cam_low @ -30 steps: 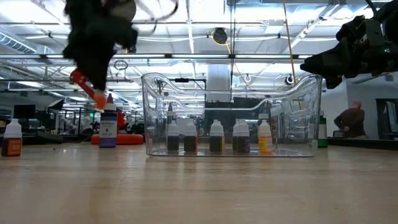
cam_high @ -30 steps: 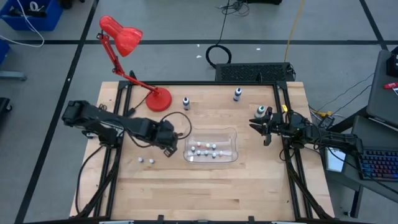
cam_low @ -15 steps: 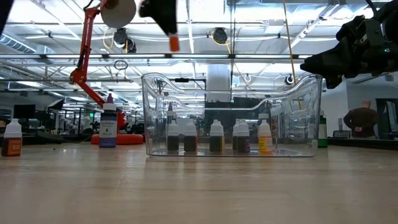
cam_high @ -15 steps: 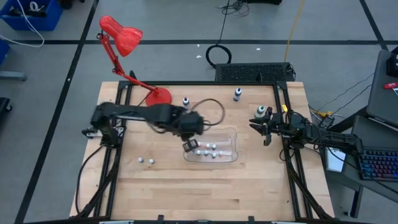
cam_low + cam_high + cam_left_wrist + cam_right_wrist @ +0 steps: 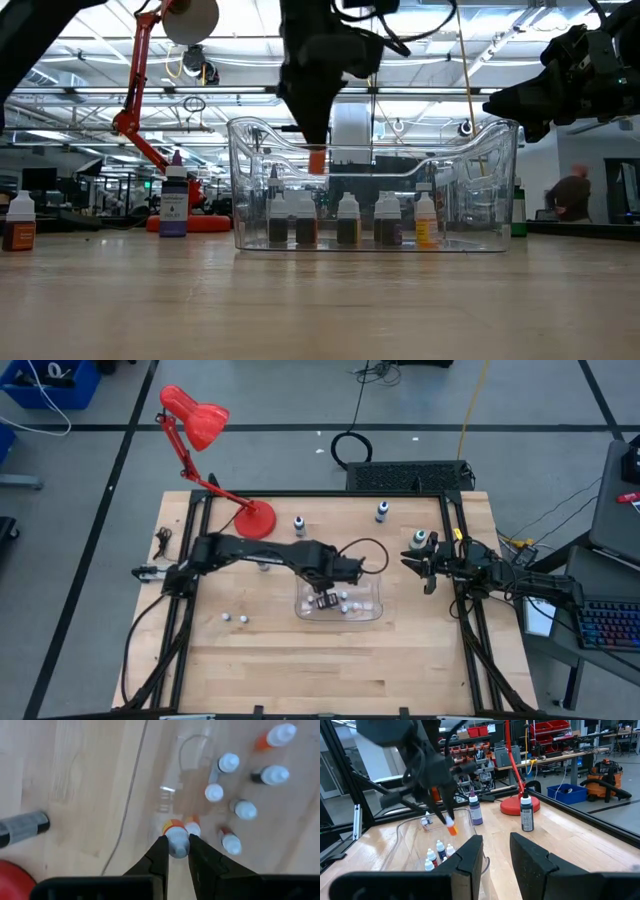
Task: Pick & Place food coloring
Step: Put the small orange food coloring bottle into the transparent bin
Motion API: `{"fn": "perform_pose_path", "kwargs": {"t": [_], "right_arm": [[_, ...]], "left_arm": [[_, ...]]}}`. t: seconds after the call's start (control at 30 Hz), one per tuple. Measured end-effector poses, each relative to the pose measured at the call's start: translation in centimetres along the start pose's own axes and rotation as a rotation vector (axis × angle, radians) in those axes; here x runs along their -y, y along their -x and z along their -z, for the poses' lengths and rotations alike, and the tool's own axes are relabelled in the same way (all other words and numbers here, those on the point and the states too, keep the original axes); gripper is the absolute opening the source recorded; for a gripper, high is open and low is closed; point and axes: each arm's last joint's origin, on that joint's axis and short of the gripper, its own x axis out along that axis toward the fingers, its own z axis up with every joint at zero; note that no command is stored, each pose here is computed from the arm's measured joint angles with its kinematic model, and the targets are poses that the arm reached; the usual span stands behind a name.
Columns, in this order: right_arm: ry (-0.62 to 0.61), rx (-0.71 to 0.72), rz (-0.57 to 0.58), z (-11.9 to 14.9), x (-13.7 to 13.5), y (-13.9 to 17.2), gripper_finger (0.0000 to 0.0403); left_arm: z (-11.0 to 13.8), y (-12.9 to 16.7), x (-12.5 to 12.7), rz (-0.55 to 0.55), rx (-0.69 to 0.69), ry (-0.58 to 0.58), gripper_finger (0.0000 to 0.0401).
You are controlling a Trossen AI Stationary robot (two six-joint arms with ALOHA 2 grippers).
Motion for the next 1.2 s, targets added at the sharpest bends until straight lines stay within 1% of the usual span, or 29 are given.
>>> {"fn": "perform_pose_path", "kwargs": {"t": [0.13,0.3,0.4,0.6,0.83,1.2], "right_arm": [[0.0,0.0,0.0,0.0,0.0,0.0,0.0089],[0.0,0.0,0.0,0.0,0.0,0.0,0.0089],[0.0,0.0,0.0,0.0,0.0,0.0,0.0089],[0.0,0.0,0.0,0.0,0.0,0.0,0.0089],[0.0,0.0,0.0,0.0,0.0,0.0,0.0089],[0.0,0.0,0.0,0.0,0.0,0.0,0.0089]], "left_arm": [[-0.5,-1.6,0.3,-0.004,0.014,-0.006,0.0053],[-0.4,-3.7,0.2,-0.002,0.014,0.004,0.0053],[-0.3,-4.6,0.0,0.032,-0.006,0.012,0.0053],[-0.2,-6.1,0.0,0.09,0.004,0.018,0.0053],[-0.2,-7.1,-0.4,0.122,0.017,0.032,0.0053],[-0.4,-7.1,-0.7,0.163,0.018,0.042,0.0053]]}}
